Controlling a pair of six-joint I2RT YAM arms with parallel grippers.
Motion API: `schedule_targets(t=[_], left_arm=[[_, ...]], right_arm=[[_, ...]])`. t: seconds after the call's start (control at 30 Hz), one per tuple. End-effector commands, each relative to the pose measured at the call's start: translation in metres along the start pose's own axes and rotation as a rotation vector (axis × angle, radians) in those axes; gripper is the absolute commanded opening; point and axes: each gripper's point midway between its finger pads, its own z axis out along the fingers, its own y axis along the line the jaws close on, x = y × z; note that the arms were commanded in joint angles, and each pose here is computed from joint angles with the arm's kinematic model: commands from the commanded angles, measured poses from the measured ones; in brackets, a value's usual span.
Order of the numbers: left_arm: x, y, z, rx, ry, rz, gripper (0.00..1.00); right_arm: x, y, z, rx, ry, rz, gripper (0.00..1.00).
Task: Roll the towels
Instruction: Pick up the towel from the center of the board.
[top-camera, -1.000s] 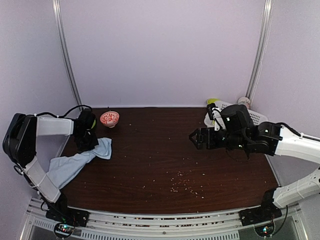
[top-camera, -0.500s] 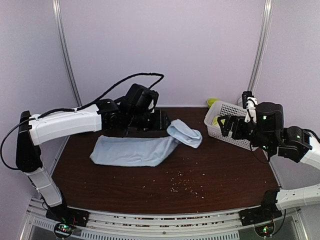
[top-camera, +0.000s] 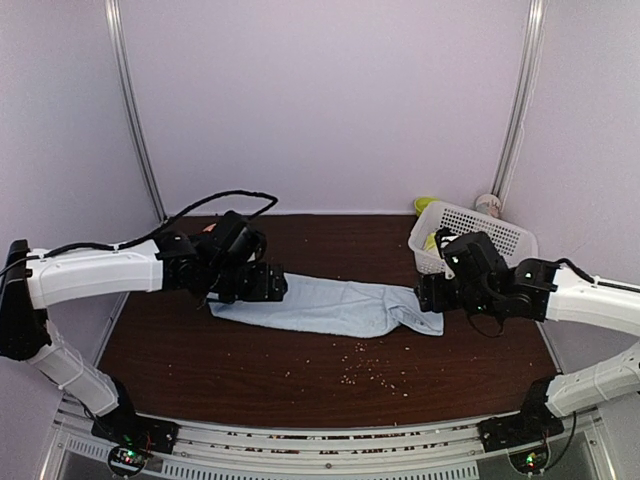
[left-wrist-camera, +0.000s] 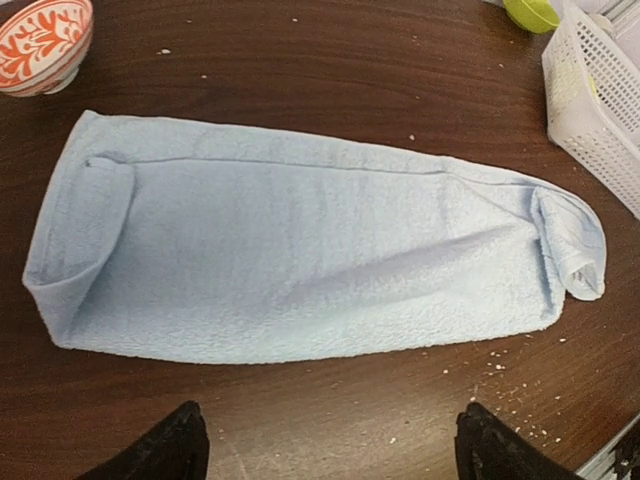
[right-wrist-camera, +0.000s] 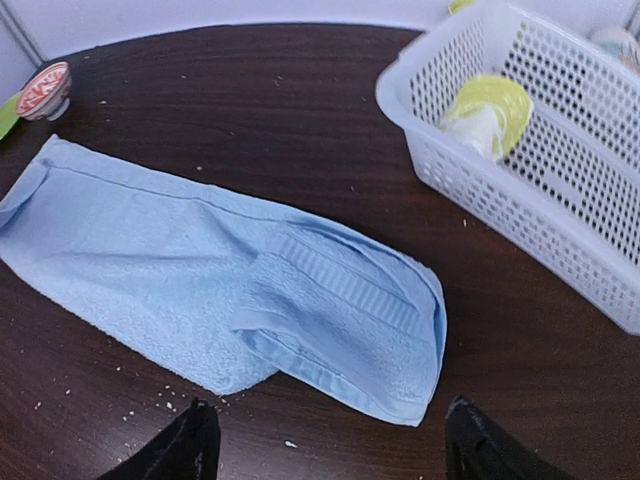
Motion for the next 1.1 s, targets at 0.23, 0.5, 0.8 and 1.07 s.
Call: schedule_targets(t=[0.23,0.5,0.8,1.07], left_arm=[[-0.006,0.127,-0.019,-0.185,-0.065,-0.204,0.84],[-0.003,0.155,-0.035,-0.239,-0.092,-0.228,0.83],[0.004,0.167,-0.036,-0.264,-0.087,-0.243,0.82],[-0.03,0.173,-0.08,-0.26,-0.259,-0.261,0.79]], right_arm=[[0.068,-0.014,0.065,0.055,0.259,0.02,0.67],[0.079,-0.022,0.1,0.154,0.324,-0.034,0.58],[0.068,-0.025,0.114,0.189,0.349,-0.087,0.14],[-0.096,0.061,-0.035,-0.287,-0.066,-0.13,0.0]])
